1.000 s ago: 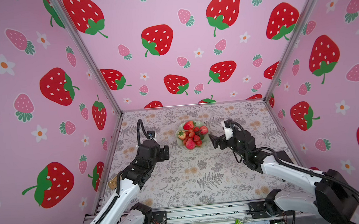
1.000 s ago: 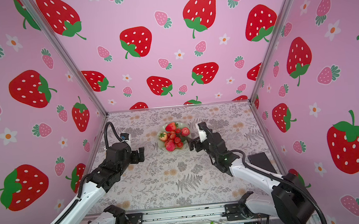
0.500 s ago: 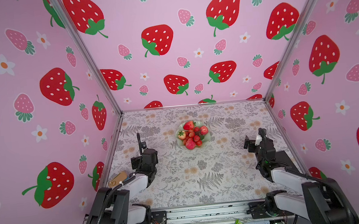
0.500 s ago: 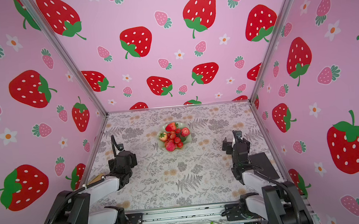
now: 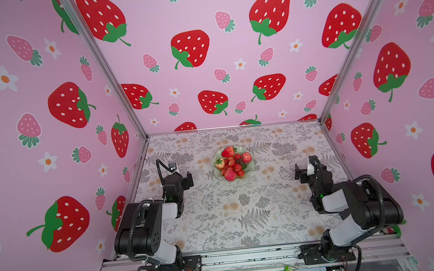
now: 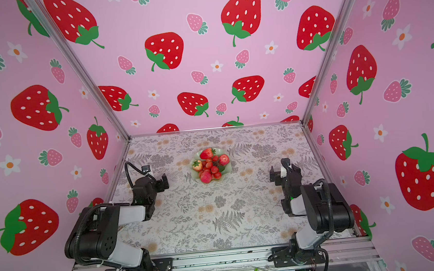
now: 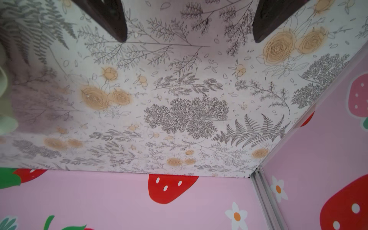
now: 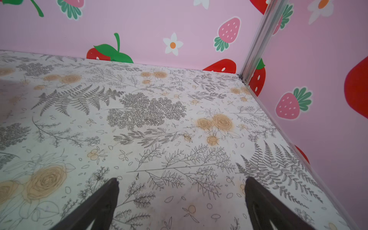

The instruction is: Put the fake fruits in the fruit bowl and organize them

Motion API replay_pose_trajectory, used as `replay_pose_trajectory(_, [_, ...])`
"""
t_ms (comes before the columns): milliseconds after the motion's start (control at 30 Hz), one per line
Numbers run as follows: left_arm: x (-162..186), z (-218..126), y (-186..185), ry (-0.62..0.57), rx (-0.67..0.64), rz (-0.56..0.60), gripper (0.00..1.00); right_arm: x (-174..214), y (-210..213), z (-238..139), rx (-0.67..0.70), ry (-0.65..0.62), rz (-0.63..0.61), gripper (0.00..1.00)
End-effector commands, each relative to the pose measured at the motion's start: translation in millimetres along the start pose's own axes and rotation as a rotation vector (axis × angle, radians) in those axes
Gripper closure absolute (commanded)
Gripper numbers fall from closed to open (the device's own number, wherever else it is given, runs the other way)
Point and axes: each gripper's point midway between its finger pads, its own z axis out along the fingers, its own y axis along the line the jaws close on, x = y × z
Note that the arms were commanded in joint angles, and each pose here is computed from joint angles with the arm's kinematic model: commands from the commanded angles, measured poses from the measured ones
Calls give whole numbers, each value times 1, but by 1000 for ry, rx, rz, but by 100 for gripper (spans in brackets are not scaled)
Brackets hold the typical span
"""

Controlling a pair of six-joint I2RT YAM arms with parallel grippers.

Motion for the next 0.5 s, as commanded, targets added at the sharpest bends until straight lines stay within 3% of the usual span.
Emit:
replay_pose_trajectory(0, [1,3,-4,27,37,10,1,-21,0,2,-11,-77,3,1])
replay_pose_trajectory(467, [1,5,-1,35,53,-13,1,-20,-1,4,-7,-63,0,1])
